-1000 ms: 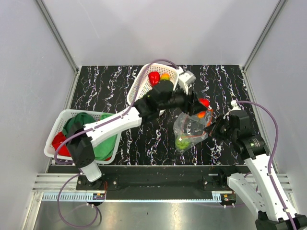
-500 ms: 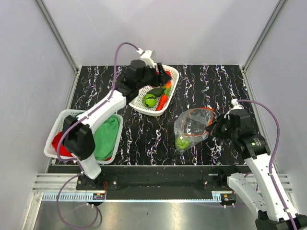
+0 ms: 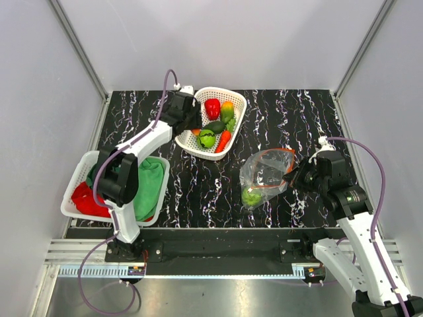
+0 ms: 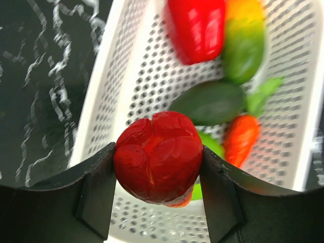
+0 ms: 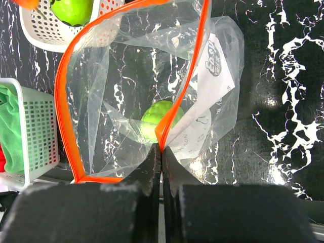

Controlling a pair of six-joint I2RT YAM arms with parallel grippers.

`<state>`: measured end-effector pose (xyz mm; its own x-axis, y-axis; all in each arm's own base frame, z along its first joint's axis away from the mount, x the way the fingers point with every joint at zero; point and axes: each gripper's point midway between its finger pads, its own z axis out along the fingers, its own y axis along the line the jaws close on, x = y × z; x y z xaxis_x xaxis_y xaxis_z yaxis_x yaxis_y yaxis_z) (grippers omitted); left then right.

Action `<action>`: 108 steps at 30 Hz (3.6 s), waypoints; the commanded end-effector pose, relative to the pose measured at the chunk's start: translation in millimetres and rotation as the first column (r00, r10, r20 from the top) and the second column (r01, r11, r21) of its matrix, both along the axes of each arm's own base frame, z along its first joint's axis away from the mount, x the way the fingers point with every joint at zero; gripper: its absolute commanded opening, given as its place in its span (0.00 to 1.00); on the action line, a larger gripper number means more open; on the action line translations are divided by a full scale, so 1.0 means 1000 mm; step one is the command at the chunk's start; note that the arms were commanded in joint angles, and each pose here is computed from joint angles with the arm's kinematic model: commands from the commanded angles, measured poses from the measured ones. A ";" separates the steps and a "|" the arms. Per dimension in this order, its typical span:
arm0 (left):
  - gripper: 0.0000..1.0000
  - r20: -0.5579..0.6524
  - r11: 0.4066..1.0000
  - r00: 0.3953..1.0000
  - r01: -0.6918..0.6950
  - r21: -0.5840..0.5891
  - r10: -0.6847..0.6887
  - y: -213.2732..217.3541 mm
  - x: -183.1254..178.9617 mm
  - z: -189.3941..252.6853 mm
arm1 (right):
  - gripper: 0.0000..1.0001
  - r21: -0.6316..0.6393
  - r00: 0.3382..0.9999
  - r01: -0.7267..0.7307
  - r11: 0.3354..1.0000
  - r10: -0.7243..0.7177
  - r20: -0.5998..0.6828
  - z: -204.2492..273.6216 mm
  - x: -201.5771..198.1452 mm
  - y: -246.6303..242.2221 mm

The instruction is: Open the zip-top bag and remove the fake food

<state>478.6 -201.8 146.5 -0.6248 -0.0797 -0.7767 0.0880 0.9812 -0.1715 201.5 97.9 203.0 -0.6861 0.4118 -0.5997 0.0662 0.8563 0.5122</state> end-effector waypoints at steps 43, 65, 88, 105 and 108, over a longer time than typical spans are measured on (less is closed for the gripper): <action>0.19 0.090 0.685 0.683 0.729 -0.007 -0.725 -0.252 -0.246 0.105 | 0.00 0.054 0.955 -0.233 0.971 0.218 0.203 0.075 0.018 0.037; 0.40 -0.111 0.702 0.693 0.697 -0.149 -0.712 -0.266 -0.262 -0.012 | 0.00 0.166 0.939 -0.333 0.928 0.310 0.148 0.068 0.007 0.060; 0.65 -0.138 0.635 0.644 0.654 -0.410 -0.753 -0.270 -0.306 -0.047 | 0.00 0.191 0.943 -0.322 0.927 0.299 0.144 0.054 0.008 0.062; 0.63 -0.095 0.707 0.756 0.550 -0.444 -0.648 -0.251 -0.273 -0.041 | 0.54 0.192 0.986 -0.166 0.967 0.166 0.015 0.048 0.047 0.056; 0.63 -0.097 0.707 0.760 0.539 -0.458 -0.642 -0.252 -0.272 -0.045 | 0.85 0.118 1.000 -0.015 0.993 0.018 -0.021 0.041 0.033 0.027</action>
<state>200.5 -440.8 84.6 -0.8142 0.1731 -0.5542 0.5237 0.6311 -0.5722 249.7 161.4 242.7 -0.7868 0.3704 -0.4936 -0.0851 0.7270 0.6813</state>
